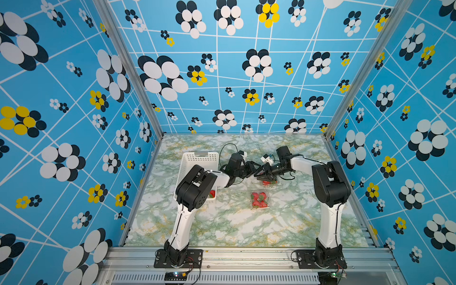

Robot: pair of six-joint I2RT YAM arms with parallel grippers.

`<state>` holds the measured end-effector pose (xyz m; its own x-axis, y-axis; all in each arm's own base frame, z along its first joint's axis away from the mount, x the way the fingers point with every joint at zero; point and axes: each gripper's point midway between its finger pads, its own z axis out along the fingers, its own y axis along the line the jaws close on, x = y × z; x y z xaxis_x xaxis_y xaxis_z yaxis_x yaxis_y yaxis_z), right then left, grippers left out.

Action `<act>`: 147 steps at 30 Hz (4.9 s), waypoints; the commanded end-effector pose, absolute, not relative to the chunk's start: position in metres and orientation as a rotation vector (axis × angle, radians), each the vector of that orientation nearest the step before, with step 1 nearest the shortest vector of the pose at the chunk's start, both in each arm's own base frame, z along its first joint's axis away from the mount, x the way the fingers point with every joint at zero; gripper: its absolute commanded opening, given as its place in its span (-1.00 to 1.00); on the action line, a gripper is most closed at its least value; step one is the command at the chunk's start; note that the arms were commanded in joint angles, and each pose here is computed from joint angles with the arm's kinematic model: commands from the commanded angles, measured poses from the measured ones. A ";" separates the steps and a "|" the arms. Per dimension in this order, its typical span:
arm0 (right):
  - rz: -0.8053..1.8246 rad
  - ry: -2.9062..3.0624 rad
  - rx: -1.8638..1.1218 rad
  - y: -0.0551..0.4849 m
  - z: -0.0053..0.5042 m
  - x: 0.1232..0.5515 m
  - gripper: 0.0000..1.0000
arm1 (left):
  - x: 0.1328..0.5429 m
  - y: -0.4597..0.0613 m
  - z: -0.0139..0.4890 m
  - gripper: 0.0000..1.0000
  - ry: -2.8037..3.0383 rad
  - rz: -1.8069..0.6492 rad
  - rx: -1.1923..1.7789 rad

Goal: Pack strawberries into containers
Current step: Close the packing box at the center of the board.

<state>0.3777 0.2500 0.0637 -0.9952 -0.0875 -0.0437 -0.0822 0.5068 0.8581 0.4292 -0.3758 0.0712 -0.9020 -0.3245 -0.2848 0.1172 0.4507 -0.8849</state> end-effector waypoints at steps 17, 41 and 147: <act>-1.547 -2.717 0.165 0.247 0.056 0.375 -0.16 | 0.410 -0.392 0.038 0.02 2.419 -1.444 -0.122; -1.554 -2.715 0.164 0.247 0.056 0.377 -0.16 | 0.398 -0.403 0.026 -0.31 2.470 -1.472 -0.092; -1.516 -2.899 0.005 0.184 0.063 0.361 -0.20 | 0.341 -0.420 0.037 -0.28 2.488 -1.460 -0.028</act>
